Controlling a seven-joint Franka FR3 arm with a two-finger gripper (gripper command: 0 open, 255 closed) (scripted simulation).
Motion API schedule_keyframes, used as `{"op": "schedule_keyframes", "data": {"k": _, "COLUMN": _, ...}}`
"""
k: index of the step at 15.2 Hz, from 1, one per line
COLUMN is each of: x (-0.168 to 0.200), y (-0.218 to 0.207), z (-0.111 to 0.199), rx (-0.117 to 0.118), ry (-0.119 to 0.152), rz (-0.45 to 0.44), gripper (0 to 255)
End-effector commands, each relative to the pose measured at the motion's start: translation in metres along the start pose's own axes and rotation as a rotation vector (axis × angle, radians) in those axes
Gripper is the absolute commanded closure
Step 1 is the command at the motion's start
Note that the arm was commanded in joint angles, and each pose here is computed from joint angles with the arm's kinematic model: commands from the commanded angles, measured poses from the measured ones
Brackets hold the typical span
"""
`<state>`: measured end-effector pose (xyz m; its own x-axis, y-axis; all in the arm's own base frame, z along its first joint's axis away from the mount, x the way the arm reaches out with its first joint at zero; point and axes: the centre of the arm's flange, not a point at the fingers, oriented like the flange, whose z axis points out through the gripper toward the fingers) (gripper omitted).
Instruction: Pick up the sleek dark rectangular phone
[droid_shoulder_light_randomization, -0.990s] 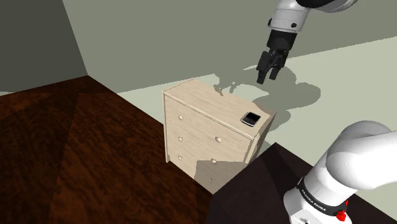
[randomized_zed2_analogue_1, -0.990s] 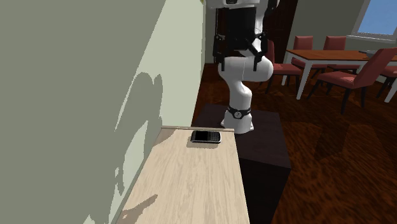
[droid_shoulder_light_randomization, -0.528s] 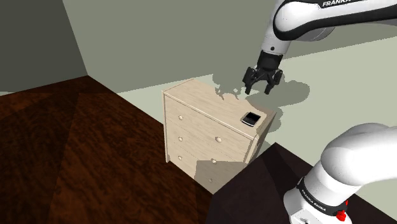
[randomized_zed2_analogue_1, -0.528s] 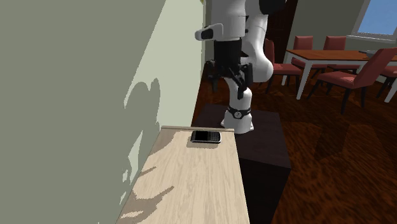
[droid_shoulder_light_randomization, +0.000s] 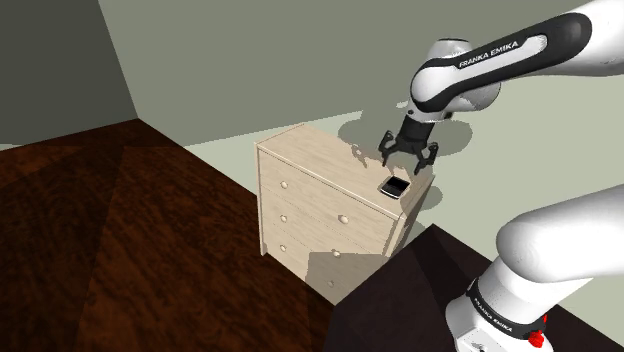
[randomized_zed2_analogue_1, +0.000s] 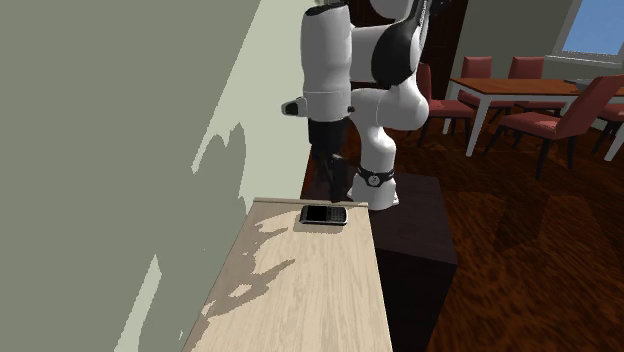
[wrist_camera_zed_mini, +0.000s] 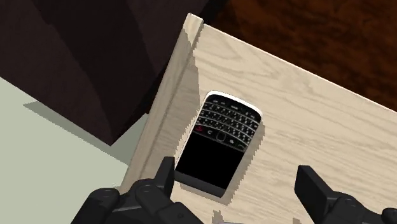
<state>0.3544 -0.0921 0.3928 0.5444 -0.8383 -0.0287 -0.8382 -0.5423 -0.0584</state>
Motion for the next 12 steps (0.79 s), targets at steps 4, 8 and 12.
{"op": "schedule_keyframes", "data": {"k": 4, "x": 0.013, "y": 0.013, "z": 0.039, "rx": 0.005, "ry": 0.014, "rz": 0.209, "gripper": 0}}
{"op": "schedule_keyframes", "data": {"k": 8, "x": 0.014, "y": 0.014, "z": 0.060, "rx": 0.005, "ry": 0.014, "rz": 0.209, "gripper": 0}}
{"op": "schedule_keyframes", "data": {"k": 12, "x": 0.014, "y": 0.014, "z": 0.069, "rx": 0.005, "ry": 0.014, "rz": 0.209, "gripper": 255}}
